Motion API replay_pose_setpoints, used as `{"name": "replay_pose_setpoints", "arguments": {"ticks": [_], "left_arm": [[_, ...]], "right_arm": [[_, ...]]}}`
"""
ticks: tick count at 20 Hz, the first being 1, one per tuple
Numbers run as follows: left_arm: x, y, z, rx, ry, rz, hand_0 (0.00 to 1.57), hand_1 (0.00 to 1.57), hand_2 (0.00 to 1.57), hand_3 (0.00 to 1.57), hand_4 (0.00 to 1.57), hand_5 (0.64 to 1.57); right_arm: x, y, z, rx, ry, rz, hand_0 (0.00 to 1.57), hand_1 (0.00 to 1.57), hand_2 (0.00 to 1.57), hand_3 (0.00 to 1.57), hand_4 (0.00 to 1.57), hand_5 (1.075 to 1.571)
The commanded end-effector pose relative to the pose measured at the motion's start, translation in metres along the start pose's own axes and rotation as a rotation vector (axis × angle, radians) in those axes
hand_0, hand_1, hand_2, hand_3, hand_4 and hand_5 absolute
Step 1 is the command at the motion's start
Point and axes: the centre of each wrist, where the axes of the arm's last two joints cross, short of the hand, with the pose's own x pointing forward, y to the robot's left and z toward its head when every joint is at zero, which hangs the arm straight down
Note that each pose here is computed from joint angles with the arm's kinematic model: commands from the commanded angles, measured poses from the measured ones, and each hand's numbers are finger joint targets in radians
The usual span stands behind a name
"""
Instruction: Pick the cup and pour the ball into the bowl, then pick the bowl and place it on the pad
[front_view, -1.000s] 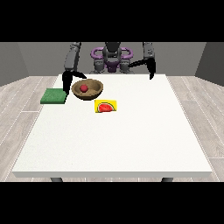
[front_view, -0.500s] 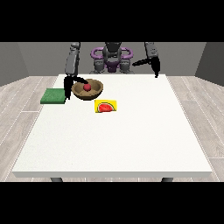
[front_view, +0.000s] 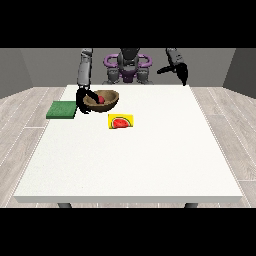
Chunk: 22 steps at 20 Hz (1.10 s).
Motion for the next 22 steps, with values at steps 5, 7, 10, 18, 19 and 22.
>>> {"name": "replay_pose_setpoints", "arguments": {"ticks": [5,7,10,18,19,22], "left_arm": [[-0.010,-0.006,0.004,-0.015,0.061,0.021,0.00,0.00,0.00,0.00,0.82,1.497],[-0.027,0.015,0.016,0.002,0.110,0.033,0.00,0.00,0.00,0.00,0.93,1.436],[-0.050,0.026,0.035,0.072,0.207,0.029,0.00,0.00,0.00,0.00,0.97,1.423],[-0.089,0.058,0.099,0.186,0.367,0.005,0.00,0.00,0.00,0.00,1.00,1.407],[-0.079,0.061,0.077,0.172,0.328,0.005,0.00,0.00,0.00,0.00,1.00,1.410],[-0.070,0.060,0.068,0.174,0.284,0.002,0.00,0.00,0.00,0.00,1.00,1.418]], "right_arm": [[-0.016,-0.009,0.016,-0.149,0.222,0.383,1.57,1.57,1.57,1.38,0.91,1.563],[-0.003,-0.008,0.006,-0.145,0.267,0.413,1.57,1.57,1.57,1.18,0.89,1.567],[0.028,0.016,-0.018,-0.108,0.350,0.412,1.57,1.57,1.57,0.94,0.84,1.563],[0.087,0.009,-0.044,-0.006,0.425,0.412,1.57,1.57,1.57,0.74,0.81,1.567],[0.104,0.006,-0.054,-0.015,0.415,0.385,1.57,1.57,1.57,0.77,0.79,1.570],[0.109,-0.005,-0.050,-0.047,0.375,0.375,1.57,1.57,1.57,0.77,0.79,1.570]]}}
